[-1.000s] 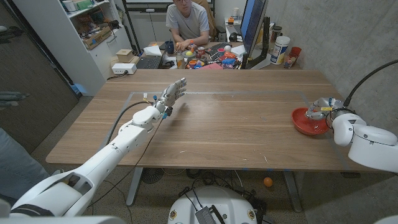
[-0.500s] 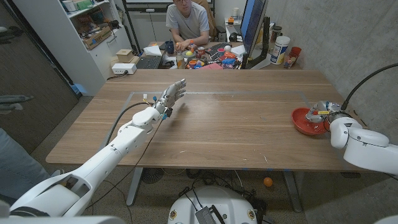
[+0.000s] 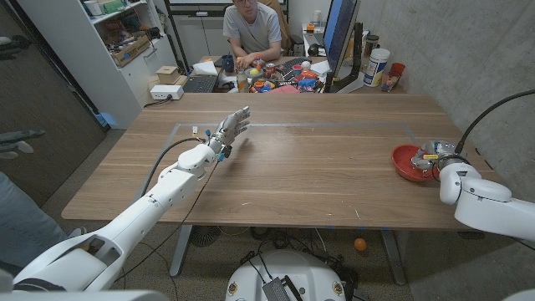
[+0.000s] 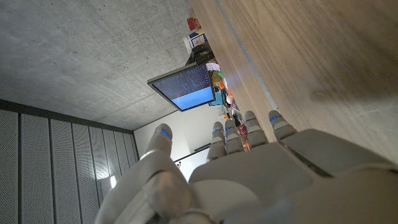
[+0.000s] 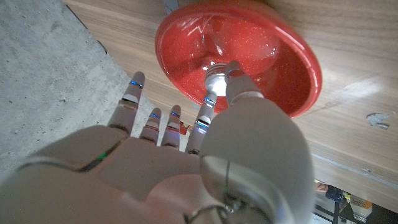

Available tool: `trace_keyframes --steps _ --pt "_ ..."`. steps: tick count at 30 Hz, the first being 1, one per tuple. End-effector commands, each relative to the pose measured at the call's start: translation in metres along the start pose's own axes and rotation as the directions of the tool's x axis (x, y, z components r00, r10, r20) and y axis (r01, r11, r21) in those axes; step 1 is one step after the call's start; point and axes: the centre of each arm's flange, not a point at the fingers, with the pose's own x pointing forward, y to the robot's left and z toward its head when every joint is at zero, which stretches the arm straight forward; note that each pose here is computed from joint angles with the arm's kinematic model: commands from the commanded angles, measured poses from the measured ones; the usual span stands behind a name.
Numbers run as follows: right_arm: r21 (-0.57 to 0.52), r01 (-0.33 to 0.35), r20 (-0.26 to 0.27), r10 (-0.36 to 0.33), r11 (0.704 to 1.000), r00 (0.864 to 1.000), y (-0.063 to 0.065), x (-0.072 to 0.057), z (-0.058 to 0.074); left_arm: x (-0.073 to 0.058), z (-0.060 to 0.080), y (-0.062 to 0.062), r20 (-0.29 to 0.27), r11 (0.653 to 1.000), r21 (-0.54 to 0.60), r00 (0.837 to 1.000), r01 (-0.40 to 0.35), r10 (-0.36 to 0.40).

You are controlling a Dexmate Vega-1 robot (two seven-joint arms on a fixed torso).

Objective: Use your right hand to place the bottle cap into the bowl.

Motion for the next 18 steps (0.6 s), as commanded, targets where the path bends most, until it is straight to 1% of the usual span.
trace_keyframes --steps 1,6,10,12,18 --pt "0.0 0.016 -0.02 -0.016 1.0 1.0 0.0117 0.0007 -0.001 0.0023 -0.0019 -0.0033 -0.007 1.0 -0.001 1.0 0.005 -0.005" --pt "0.005 0.029 -0.028 -0.029 1.0 0.999 0.0155 0.0025 0.0008 0.0031 -0.0021 -0.0039 -0.007 1.0 -0.001 1.0 0.006 -0.006" --pt "0.031 0.073 -0.008 -0.073 0.997 0.997 0.0181 0.0019 0.0015 0.0035 -0.0023 -0.0039 -0.008 1.0 -0.002 1.0 0.007 -0.007" --pt "0.041 0.091 -0.012 -0.091 0.995 0.996 0.0189 0.0016 0.0019 0.0035 -0.0028 -0.0039 -0.01 1.0 -0.001 1.0 0.006 -0.006" --pt "0.042 0.087 -0.012 -0.087 0.995 0.996 0.0199 0.0039 0.0034 0.0033 -0.0036 -0.0031 -0.013 1.0 -0.002 1.0 0.003 -0.003"
